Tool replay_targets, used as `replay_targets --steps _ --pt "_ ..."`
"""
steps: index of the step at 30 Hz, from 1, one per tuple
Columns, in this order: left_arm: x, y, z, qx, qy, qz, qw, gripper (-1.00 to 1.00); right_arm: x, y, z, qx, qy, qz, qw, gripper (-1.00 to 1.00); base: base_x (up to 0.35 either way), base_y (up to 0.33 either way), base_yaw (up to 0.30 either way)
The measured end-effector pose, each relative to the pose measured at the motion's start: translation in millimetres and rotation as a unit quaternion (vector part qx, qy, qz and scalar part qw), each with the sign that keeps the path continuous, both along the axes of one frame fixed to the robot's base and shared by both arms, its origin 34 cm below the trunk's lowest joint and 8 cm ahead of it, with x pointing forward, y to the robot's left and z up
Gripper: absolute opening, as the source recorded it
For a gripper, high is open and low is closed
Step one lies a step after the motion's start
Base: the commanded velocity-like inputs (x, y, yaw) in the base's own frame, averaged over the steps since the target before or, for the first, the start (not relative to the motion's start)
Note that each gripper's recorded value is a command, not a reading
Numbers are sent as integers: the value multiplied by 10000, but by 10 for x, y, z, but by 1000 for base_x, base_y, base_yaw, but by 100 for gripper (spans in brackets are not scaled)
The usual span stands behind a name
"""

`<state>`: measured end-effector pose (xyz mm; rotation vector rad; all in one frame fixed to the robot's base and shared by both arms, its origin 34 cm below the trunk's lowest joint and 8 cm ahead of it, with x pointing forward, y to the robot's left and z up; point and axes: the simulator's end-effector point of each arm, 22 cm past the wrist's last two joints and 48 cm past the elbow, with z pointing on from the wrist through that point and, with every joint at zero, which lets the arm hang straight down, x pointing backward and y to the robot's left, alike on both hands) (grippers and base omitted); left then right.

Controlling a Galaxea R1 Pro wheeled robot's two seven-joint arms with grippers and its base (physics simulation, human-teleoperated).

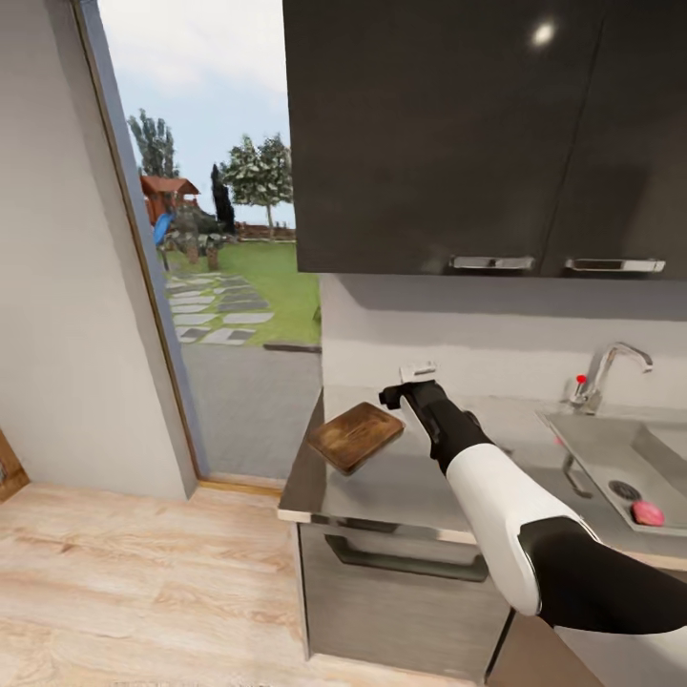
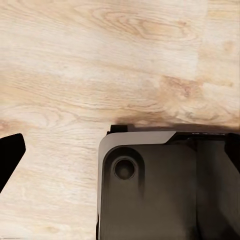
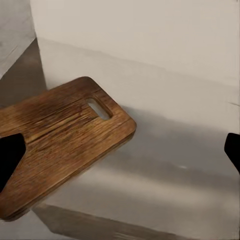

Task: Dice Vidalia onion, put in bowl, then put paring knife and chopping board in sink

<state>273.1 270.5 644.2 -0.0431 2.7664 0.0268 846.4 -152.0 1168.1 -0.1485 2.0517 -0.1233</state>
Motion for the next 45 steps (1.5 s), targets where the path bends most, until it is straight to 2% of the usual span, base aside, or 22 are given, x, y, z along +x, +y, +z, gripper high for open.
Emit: replay_targets --steps 19,33,45 --pt "-1 17 1 16 -1 6 10000 100 -26 -4 -91 -9 92 1 10000 100 105 -203 24" --pt "-1 11 2 12 -1 1 10000 100 -78 -10 -302 -45 325 7 9995 100 266 77 0" --pt "-27 7 -12 10 36 -1 10000 100 -85 -21 -423 -74 435 0 9990 100 53 3 0"
